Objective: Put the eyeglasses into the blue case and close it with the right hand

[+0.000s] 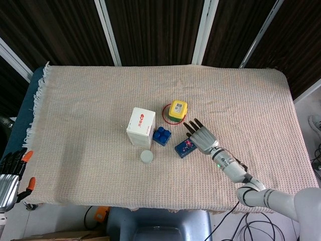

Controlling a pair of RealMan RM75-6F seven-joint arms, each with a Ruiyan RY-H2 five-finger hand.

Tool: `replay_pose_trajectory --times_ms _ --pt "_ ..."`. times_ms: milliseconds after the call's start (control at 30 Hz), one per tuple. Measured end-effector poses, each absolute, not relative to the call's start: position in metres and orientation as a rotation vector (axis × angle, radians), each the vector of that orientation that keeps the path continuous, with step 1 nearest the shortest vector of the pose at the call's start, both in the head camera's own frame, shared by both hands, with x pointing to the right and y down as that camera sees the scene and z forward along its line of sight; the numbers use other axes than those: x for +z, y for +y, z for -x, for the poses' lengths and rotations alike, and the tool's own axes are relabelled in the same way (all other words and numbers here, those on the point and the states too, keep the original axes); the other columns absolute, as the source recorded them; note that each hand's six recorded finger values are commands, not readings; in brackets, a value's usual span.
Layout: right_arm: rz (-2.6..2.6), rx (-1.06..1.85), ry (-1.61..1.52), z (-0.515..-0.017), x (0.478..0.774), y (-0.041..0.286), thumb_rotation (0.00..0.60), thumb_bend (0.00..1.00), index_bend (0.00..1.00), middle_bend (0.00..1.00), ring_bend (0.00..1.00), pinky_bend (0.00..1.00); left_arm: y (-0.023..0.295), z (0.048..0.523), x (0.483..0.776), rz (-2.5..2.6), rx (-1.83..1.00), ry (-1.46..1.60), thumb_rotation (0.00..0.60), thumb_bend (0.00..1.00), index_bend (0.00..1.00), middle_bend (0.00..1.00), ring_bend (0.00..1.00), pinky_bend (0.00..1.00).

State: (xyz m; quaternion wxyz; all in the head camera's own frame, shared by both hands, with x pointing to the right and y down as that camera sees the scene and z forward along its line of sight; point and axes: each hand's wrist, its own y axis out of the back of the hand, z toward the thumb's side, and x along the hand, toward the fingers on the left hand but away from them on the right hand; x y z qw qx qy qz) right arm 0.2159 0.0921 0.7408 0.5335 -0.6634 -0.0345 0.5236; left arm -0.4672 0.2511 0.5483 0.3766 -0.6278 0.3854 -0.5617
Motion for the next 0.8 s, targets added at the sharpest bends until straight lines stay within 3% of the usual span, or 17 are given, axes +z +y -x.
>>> replay_pose_trajectory --times_ms 300,400,467,600,700,800 --pt "1.587 1.244 -0.084 -0.211 0.74 0.093 0.6 0.5 0.57 0.0 0.0 0.0 0.252 0.467 0.547 1.607 -1.431 0.986 0.6 0.45 0.0 0.0 0.0 0.04" --pt "1.583 1.241 -0.083 -0.212 0.74 0.094 0.6 0.5 0.56 0.0 0.0 0.0 0.252 0.467 0.547 1.606 -1.431 0.986 0.6 0.45 0.0 0.0 0.0 0.04" --pt "1.584 1.242 -0.086 -0.213 0.74 0.094 0.6 0.5 0.51 0.0 0.0 0.0 0.252 0.467 0.547 1.605 -1.432 0.986 0.6 0.45 0.0 0.0 0.0 0.04" --pt "1.596 1.244 -0.1 -0.215 0.738 0.094 0.6 0.48 0.31 0.0 0.0 0.0 0.252 0.467 0.548 1.605 -1.434 0.983 0.6 0.45 0.0 0.0 0.0 0.04" --pt "1.613 1.24 -0.122 -0.216 0.734 0.095 0.6 0.35 0.19 0.0 0.0 0.0 0.253 0.467 0.548 1.604 -1.433 0.982 0.6 0.45 0.0 0.0 0.0 0.04" --pt "1.635 1.235 -0.149 -0.218 0.728 0.097 0.6 0.26 0.16 0.0 0.0 0.0 0.253 0.467 0.547 1.603 -1.432 0.981 0.6 0.45 0.0 0.0 0.0 0.04"
